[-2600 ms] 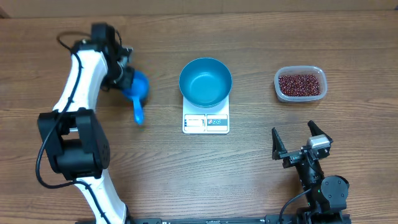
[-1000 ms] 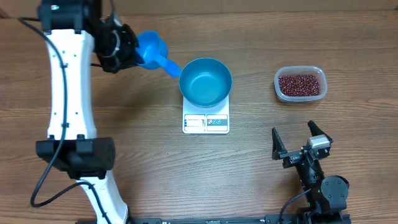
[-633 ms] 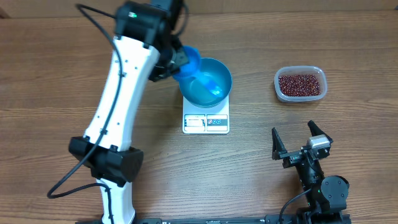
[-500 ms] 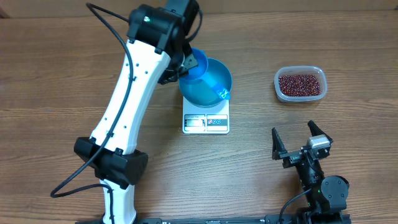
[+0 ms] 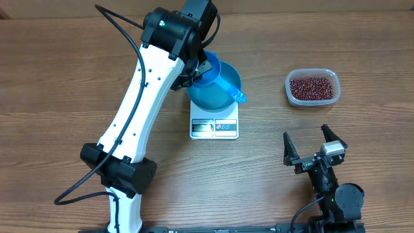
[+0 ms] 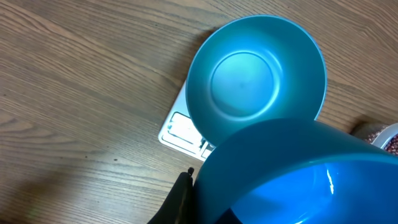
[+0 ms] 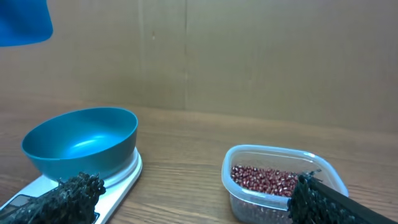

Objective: Scoop item into bowl and weigh 150g on scale
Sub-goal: 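Move the right gripper toward the scoop held above the bowl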

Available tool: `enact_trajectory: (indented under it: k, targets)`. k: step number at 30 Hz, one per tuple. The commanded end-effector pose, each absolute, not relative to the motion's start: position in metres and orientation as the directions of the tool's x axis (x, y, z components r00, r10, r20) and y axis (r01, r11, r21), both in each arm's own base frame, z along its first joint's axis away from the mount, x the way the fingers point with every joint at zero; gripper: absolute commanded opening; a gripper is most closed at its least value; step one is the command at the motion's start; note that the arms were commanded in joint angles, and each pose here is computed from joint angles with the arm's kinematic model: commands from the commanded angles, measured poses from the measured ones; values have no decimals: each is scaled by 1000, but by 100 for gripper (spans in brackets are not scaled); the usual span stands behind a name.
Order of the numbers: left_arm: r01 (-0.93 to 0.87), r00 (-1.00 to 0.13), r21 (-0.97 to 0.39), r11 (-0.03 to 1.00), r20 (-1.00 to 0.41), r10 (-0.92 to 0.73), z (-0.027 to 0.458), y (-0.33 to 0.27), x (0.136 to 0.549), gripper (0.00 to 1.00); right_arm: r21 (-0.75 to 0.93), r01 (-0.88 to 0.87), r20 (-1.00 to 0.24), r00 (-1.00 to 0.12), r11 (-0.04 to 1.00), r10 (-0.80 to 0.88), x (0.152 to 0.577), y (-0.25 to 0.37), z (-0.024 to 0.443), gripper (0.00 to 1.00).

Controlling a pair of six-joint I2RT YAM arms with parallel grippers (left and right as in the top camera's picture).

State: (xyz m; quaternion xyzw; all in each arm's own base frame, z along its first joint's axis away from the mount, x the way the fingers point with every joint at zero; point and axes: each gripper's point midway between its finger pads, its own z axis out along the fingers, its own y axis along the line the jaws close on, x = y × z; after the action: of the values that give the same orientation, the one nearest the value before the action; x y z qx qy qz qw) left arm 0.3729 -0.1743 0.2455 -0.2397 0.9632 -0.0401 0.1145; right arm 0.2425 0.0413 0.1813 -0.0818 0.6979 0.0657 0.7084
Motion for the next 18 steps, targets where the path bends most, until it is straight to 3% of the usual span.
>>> enact_trajectory:
  k: [1, 5, 10, 18]
  targets:
    - [-468, -847, -155, 870, -204, -491, 251, -177, 373, 4, -33, -210, -999, 11, 977, -31, 243, 42, 177, 100]
    - [-469, -846, -156, 870, -203, -492, 251, -177, 373, 4, 14, -237, -999, 43, 971, 25, 241, 47, 188, 100]
    - [-471, -845, -156, 868, -203, -495, 251, -177, 373, 4, 234, -270, -958, 98, 934, 269, 233, 46, 233, 100]
    - [-471, -845, -156, 868, -203, -495, 251, -177, 373, 4, 448, -378, -877, -10, 810, 480, 204, 61, 297, 100]
